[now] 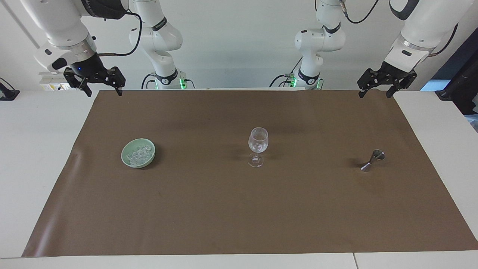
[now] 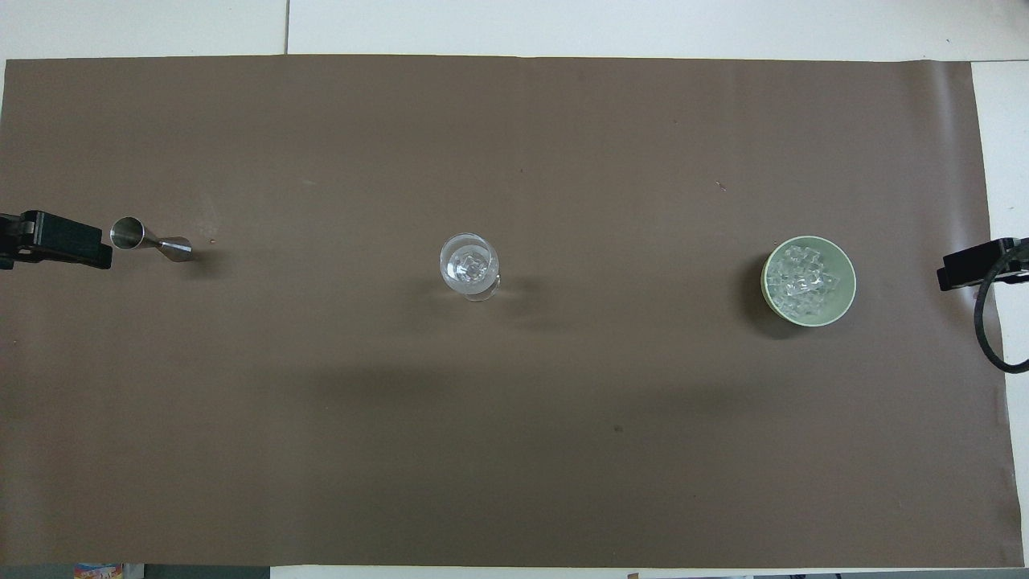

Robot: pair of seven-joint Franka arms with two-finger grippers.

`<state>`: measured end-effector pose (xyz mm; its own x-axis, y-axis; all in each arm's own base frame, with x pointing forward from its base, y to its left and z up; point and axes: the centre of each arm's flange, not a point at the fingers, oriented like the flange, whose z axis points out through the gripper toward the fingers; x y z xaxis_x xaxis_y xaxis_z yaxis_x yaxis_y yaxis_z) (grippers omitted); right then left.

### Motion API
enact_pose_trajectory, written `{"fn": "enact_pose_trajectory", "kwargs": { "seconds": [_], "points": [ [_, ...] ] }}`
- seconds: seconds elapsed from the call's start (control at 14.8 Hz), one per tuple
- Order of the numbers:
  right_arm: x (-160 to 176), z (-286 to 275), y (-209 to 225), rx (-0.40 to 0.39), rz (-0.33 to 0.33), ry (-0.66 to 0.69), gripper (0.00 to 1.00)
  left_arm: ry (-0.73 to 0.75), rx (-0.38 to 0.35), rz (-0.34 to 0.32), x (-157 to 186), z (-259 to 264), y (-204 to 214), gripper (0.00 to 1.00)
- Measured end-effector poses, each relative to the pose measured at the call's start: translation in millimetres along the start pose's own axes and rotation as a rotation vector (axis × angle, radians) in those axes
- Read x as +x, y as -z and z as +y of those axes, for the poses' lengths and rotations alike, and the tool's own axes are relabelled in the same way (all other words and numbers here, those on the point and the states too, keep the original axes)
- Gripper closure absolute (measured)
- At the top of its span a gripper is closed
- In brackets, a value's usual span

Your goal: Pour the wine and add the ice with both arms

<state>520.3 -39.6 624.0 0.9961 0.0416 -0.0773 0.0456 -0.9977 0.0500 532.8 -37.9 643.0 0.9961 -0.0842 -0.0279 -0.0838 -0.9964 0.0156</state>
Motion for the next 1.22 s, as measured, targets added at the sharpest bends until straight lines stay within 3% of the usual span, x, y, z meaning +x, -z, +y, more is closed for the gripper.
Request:
{"fn": "enact_pose_trajectory", "kwargs": {
  "seconds": [0.41, 1.22],
  "points": [
    [12.7, 5.3, -11.7, 0.039, -0.022, -0.015, 0.00, 0.000, 0.000, 0.000, 0.0, 0.0, 0.0, 0.00],
    [16.5, -9.1, -7.3, 0.036, -0.010, 0.013, 0.00, 0.000, 0.000, 0.000, 0.0, 0.0, 0.0, 0.00]
  ]
}}
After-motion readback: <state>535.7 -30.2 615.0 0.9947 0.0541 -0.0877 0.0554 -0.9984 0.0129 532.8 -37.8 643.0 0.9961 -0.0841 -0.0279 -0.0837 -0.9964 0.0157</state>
